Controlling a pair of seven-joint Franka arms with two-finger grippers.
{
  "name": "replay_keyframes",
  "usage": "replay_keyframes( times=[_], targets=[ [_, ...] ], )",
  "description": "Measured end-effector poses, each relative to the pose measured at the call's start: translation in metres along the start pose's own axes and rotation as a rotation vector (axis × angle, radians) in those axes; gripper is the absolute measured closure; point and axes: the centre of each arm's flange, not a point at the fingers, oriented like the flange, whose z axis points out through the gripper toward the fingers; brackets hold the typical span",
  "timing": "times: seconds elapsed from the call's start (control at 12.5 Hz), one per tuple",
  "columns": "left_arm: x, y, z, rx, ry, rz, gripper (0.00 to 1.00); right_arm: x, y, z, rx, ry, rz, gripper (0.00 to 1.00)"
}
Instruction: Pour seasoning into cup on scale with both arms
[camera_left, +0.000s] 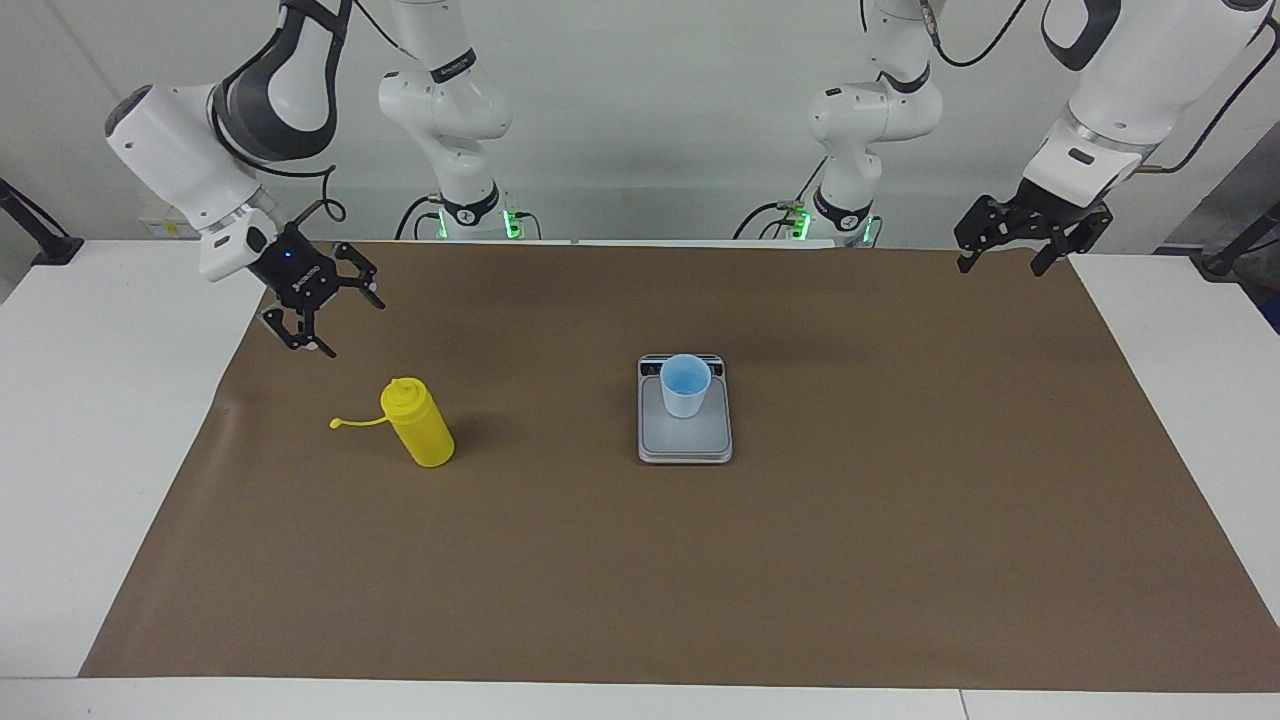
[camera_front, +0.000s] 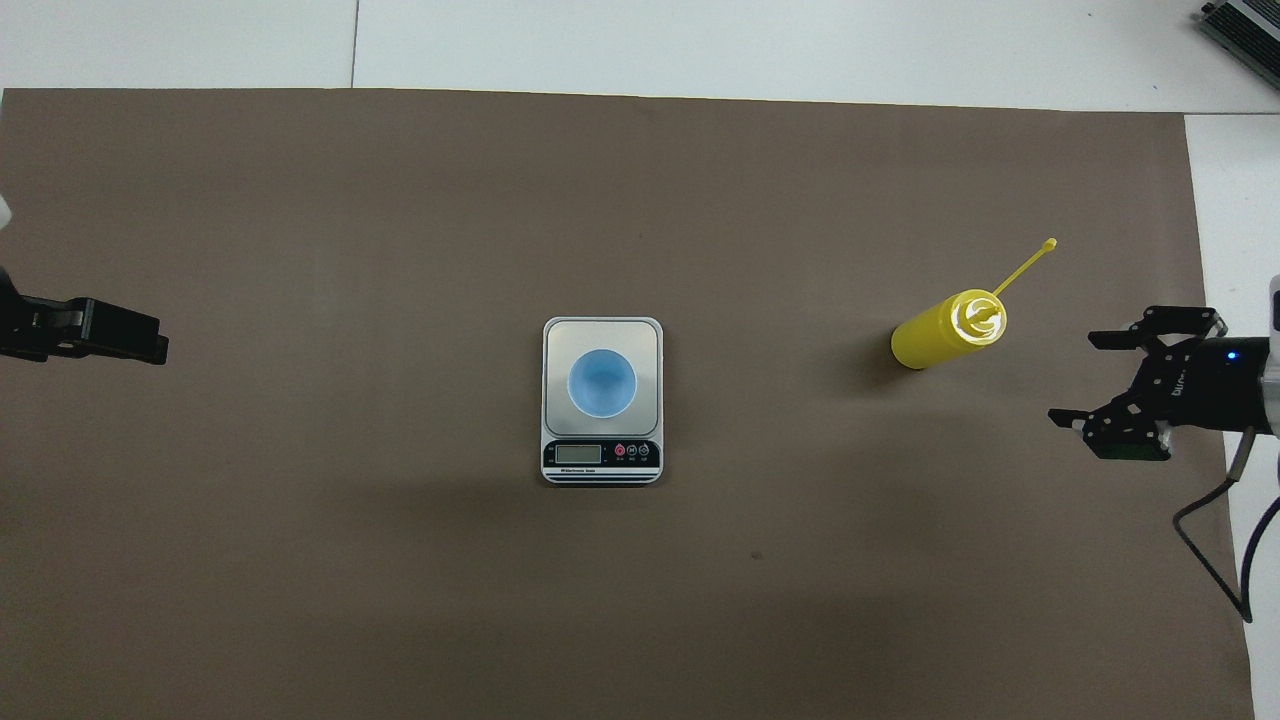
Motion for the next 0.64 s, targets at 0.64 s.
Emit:
replay_keyframes(
  times=[0.64],
  targets=[
    [0.000,0.000,0.000,0.000,0.000,0.000,0.00,0.120,-0.050,-0.048,-0.189,-0.208,0.478,0.00]
  ],
)
